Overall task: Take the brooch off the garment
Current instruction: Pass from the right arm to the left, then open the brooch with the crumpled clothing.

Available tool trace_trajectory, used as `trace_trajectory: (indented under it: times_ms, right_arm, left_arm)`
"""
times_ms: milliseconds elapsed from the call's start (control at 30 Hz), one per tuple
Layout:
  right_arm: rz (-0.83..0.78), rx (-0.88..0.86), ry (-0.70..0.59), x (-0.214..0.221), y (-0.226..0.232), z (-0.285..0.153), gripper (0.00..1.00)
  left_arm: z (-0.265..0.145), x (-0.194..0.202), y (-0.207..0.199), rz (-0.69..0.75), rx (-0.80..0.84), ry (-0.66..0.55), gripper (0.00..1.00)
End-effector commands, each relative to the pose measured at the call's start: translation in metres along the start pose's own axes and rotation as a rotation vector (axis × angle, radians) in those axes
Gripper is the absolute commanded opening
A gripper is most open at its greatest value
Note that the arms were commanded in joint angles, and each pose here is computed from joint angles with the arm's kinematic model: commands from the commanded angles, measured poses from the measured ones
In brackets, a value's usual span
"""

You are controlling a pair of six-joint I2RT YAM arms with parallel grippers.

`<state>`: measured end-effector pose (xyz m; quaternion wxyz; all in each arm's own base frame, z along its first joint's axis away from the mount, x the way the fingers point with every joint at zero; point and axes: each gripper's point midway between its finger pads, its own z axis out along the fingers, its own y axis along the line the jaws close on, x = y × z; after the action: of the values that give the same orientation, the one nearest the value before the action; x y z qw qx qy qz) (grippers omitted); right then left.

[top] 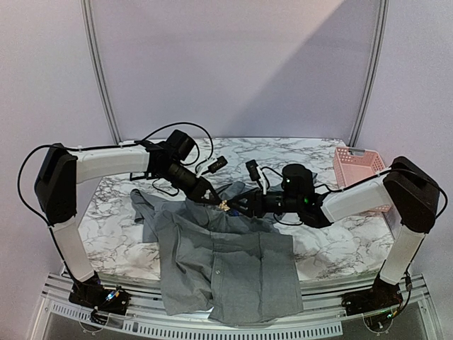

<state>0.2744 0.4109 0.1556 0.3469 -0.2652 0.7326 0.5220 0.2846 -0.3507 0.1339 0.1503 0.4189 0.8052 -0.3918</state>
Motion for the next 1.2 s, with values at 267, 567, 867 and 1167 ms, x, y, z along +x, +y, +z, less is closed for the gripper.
trace_trajectory:
  times_ms: [267,567,867,1167]
  right_arm:
    - [0.035,-0.013,0.024,0.011,-0.012,0.013,0.45]
    - [0.052,-0.010,0.038,0.014,-0.018,0.018,0.41]
    - [0.055,-0.018,0.050,0.015,-0.019,0.022,0.34]
    - [0.071,-0.023,0.062,0.019,-0.022,0.025,0.28]
  left_arm:
    - [-0.004,-0.005,-0.015,0.032,0.038,-0.024,0.00]
    - [-0.004,-0.006,-0.015,0.033,0.040,-0.025,0.00]
    - [-0.004,-0.005,-0.014,0.029,0.037,-0.023,0.00]
    - [-0.005,-0.006,-0.015,0.032,0.037,-0.024,0.00]
